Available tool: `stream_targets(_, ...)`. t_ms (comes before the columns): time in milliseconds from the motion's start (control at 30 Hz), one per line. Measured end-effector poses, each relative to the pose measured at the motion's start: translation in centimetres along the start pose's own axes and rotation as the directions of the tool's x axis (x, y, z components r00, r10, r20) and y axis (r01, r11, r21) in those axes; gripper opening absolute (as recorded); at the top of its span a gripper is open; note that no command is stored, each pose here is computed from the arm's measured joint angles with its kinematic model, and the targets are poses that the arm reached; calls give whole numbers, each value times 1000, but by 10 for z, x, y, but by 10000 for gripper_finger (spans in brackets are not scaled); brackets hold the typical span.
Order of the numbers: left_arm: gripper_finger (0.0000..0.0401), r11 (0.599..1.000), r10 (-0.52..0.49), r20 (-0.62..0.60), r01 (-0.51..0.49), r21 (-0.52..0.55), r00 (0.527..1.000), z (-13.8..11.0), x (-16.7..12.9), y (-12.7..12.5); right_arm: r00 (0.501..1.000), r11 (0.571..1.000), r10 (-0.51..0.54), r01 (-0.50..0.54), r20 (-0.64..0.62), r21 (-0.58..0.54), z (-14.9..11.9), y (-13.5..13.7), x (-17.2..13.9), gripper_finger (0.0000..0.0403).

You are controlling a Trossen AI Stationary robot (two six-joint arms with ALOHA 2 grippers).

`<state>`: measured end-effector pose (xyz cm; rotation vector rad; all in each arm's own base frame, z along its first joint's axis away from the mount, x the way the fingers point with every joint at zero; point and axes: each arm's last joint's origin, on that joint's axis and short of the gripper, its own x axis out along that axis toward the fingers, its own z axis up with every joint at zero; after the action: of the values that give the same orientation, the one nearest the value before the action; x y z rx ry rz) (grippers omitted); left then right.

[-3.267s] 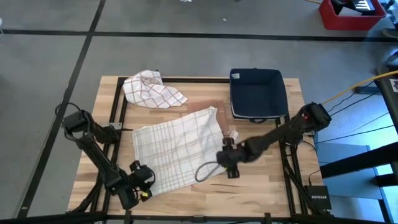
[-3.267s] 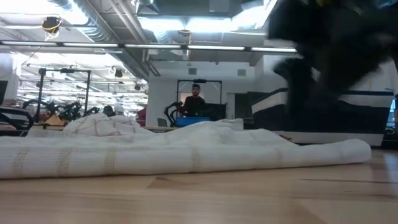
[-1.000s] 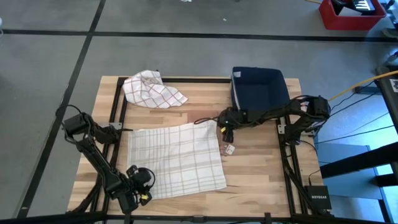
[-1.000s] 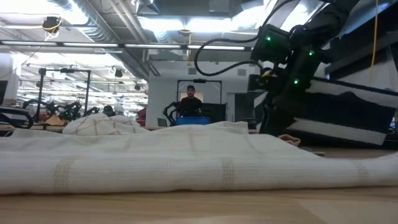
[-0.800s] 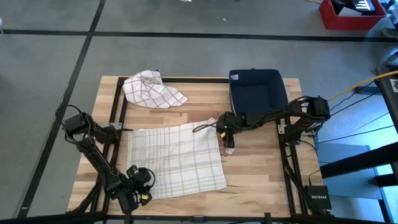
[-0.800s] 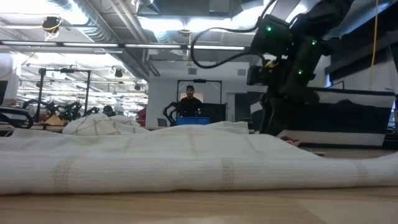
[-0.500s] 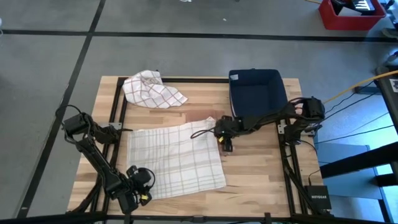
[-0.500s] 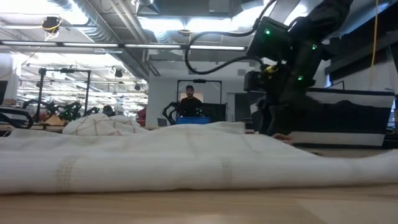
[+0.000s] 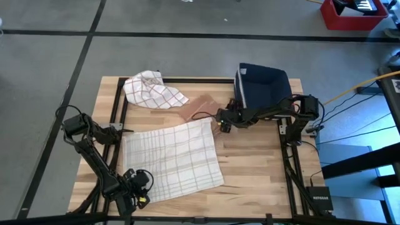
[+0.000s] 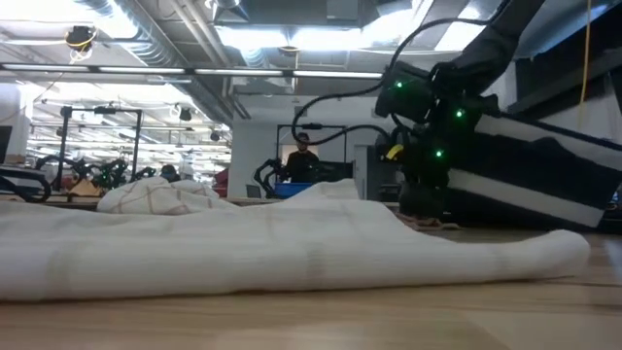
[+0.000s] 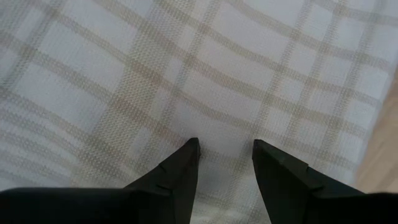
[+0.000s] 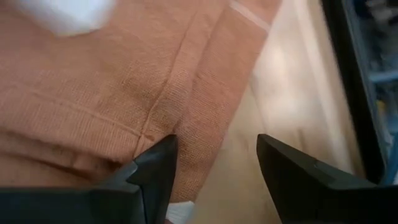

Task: Fold towel
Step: Fold the bottom white towel

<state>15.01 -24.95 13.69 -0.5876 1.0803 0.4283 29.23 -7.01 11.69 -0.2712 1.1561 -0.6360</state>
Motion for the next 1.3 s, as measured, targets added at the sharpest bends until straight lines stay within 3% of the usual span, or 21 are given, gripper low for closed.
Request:
stream_targets(133,145,1000,-1,-4,1,-1,1000,-1,0,0,998,999,49,-48,-28,13,6,-3,-3,225)
stream_targets(267,145,1000,1,-5,-1,6,1000,0,0,0,986,986,162,-163,-35,-25,24,7,-23,225)
stream_targets(367,145,1000,0,-1,0,7,1000,0,0,0,982,982,186,-187,-9,-35,38,13,-41,225)
stream_targets(567,145,1000,-2,5,2,1,1000,0,0,0,981,984,173,-169,85,-50,51,21,-53,225)
stream_targets(800,145,1000,-2,9,2,3,1000,0,0,0,985,987,41,-66,-170,-144,31,12,-59,225)
stream_targets(867,145,1000,-2,13,2,3,1000,1,0,0,983,988,15,-43,-184,-149,30,10,-60,225)
stream_targets(967,145,1000,-4,29,4,5,1000,1,0,0,988,991,57,-73,-144,-109,34,12,-59,225)
stream_targets(1167,145,1000,-4,39,3,5,999,1,1,0,971,978,208,-208,118,-9,56,22,-54,225)
stream_targets(1300,145,1000,-4,39,3,5,999,1,1,0,975,978,205,-203,80,-43,50,27,-45,225)
